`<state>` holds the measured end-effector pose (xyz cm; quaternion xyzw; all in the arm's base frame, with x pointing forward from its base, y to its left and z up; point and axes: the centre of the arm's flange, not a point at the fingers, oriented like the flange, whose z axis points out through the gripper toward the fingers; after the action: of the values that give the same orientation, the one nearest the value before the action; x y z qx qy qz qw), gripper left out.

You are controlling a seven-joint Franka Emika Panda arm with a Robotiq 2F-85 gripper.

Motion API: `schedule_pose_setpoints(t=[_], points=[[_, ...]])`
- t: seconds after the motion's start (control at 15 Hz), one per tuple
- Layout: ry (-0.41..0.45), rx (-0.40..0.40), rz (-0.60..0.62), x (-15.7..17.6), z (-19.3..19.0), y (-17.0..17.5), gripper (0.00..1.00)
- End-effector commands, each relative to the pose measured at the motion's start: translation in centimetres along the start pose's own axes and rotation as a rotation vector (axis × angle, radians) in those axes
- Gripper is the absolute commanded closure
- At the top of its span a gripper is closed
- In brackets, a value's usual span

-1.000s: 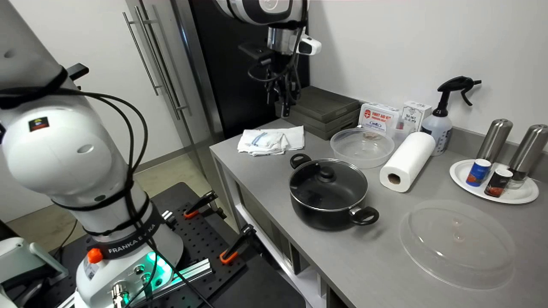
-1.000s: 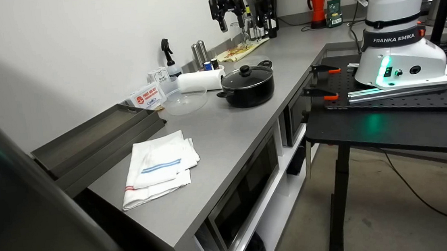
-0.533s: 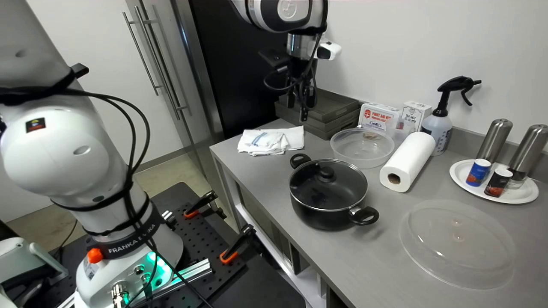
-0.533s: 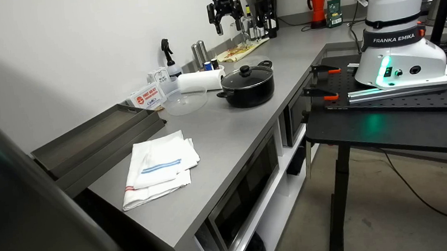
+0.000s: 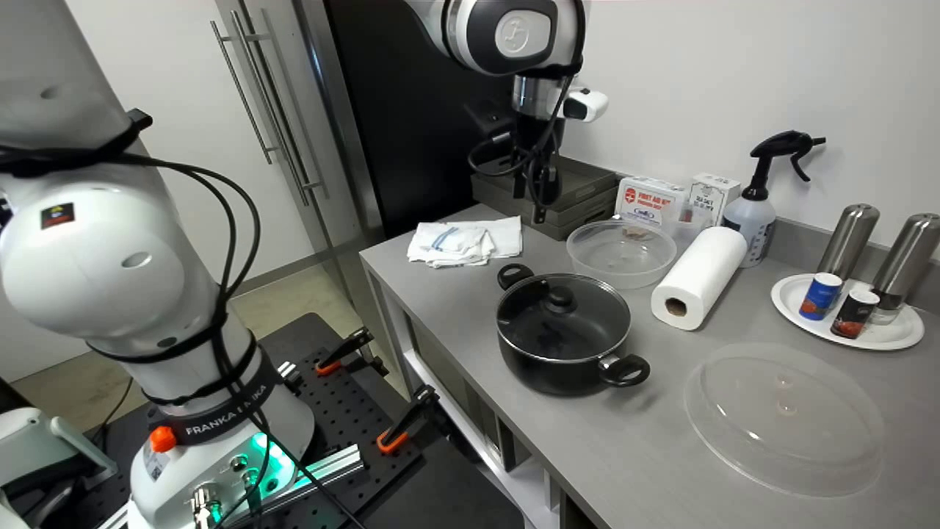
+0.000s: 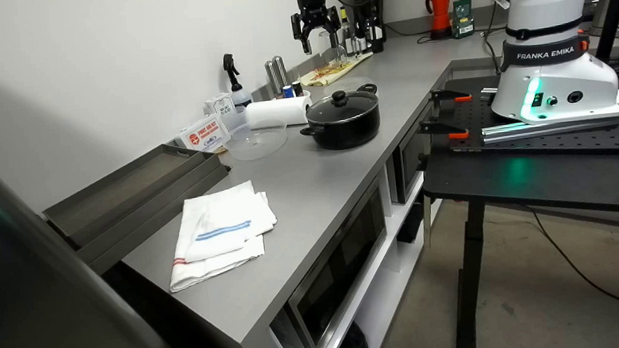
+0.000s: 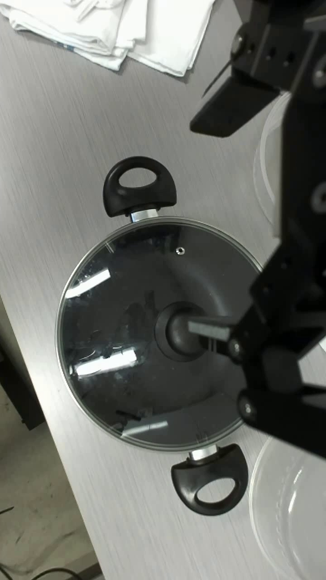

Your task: Uncover the pot and put the lid on the table

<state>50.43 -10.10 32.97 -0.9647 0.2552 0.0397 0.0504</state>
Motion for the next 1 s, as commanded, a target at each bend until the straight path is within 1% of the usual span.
schedule_pose_setpoints(t=[0.0, 0.4, 0.67, 0.93], points=[[0.027, -0.003, 0.044, 1.2, 0.9, 0.3, 0.0], [0.061, -0.005, 0.113, 2.3, 2.2, 2.1, 0.0], [0.061, -0.006, 0.158, 3.0, 3.3, 3.4, 0.0], [0.058, -0.025, 0.194, 3.4, 4.9, 4.3, 0.0]])
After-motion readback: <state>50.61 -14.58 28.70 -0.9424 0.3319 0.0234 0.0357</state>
